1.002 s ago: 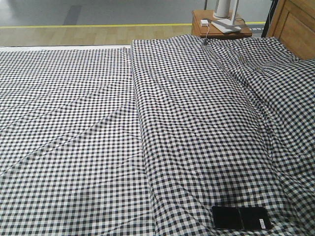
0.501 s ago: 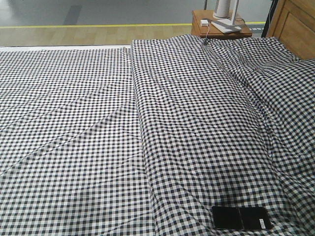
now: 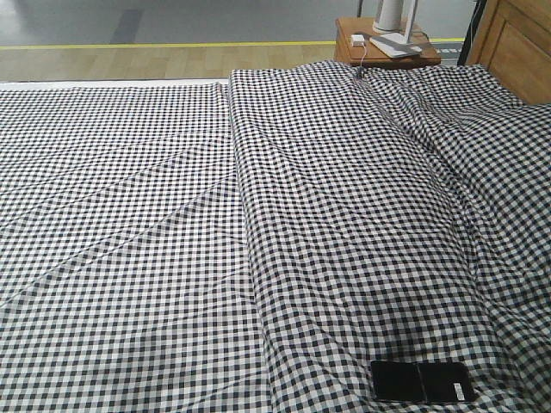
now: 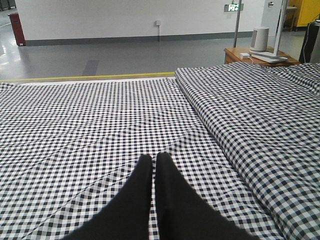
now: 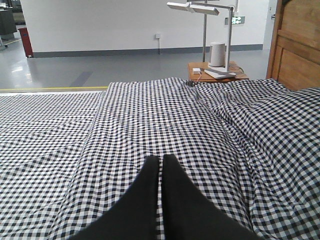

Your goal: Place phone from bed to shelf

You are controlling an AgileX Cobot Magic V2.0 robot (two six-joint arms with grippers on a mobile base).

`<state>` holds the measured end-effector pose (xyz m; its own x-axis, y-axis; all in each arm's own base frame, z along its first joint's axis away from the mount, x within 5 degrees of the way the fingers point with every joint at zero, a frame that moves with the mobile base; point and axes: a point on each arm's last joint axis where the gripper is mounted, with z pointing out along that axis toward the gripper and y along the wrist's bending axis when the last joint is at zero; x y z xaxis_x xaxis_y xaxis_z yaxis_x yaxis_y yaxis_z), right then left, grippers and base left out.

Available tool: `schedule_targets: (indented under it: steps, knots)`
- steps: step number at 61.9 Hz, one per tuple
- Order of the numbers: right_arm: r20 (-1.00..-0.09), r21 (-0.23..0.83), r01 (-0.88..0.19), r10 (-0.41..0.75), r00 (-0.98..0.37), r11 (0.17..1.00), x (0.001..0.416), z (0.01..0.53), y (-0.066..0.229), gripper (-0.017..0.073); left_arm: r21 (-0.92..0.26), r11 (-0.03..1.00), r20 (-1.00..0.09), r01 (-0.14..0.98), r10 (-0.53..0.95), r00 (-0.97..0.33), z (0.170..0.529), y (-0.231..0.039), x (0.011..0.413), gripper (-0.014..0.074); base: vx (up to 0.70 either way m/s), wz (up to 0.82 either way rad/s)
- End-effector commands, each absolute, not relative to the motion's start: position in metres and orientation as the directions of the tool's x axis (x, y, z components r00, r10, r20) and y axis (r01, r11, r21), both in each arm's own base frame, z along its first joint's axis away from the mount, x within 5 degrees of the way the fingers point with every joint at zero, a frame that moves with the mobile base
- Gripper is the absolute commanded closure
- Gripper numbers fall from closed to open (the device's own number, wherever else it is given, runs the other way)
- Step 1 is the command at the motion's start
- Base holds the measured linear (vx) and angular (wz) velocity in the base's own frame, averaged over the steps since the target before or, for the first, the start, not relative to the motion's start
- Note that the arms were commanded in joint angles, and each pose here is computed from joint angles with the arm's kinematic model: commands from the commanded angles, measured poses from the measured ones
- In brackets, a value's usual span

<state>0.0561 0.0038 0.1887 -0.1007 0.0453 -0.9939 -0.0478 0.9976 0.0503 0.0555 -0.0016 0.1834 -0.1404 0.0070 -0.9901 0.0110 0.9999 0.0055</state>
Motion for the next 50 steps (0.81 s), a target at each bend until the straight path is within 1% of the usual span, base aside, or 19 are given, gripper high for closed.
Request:
schedule_targets:
  steps: [1, 11, 19, 25, 30, 42, 50]
  knots:
    - [-1.000, 0.028, -0.034, 0.028, -0.006, 0.999, 0.057, 0.196, 0.002, 0.0568, -0.003, 1.000, -0.998, 0.003, -0.003, -0.060, 0.190, -0.001, 0.056, 0.0593, 0.00, 0.00]
    - [-0.997, 0.028, -0.025, 0.030, 0.075, 0.999, 0.056, 0.203, 0.001, 0.0566, -0.003, 1.000, -0.998, 0.003, -0.003, -0.060, 0.190, -0.001, 0.056, 0.0593, 0.00, 0.00]
    - [-0.975, 0.023, -0.009, 0.025, 0.220, 1.000, 0.054, 0.217, -0.001, 0.0565, -0.003, 1.000, -0.998, 0.003, -0.003, -0.060, 0.190, -0.001, 0.056, 0.0593, 0.00, 0.00]
    - [-0.937, 0.028, 0.005, 0.024, 0.348, 1.000, 0.051, 0.229, -0.002, 0.0565, -0.003, 1.000, -0.998, 0.003, -0.003, -0.060, 0.190, -0.001, 0.056, 0.0593, 0.00, 0.00]
    - [-0.916, 0.032, 0.008, 0.026, 0.401, 0.999, 0.048, 0.240, -0.003, 0.0565, -0.003, 1.000, -0.998, 0.003, -0.003, -0.060, 0.190, -0.001, 0.056, 0.0593, 0.00, 0.00]
    - [-0.858, 0.020, 0.013, 0.010, 0.514, 1.000, 0.037, 0.298, -0.003, 0.0565, -0.003, 1.000, -0.998, 0.003, -0.003, -0.060, 0.190, -0.001, 0.056, 0.0593, 0.00, 0.00]
    - [-0.833, 0.018, 0.012, 0.008, 0.553, 1.000, 0.036, 0.343, -0.003, 0.0565, -0.003, 1.000, -0.998, 0.003, -0.003, -0.060, 0.190, -0.001, 0.056, 0.0593, 0.00, 0.00]
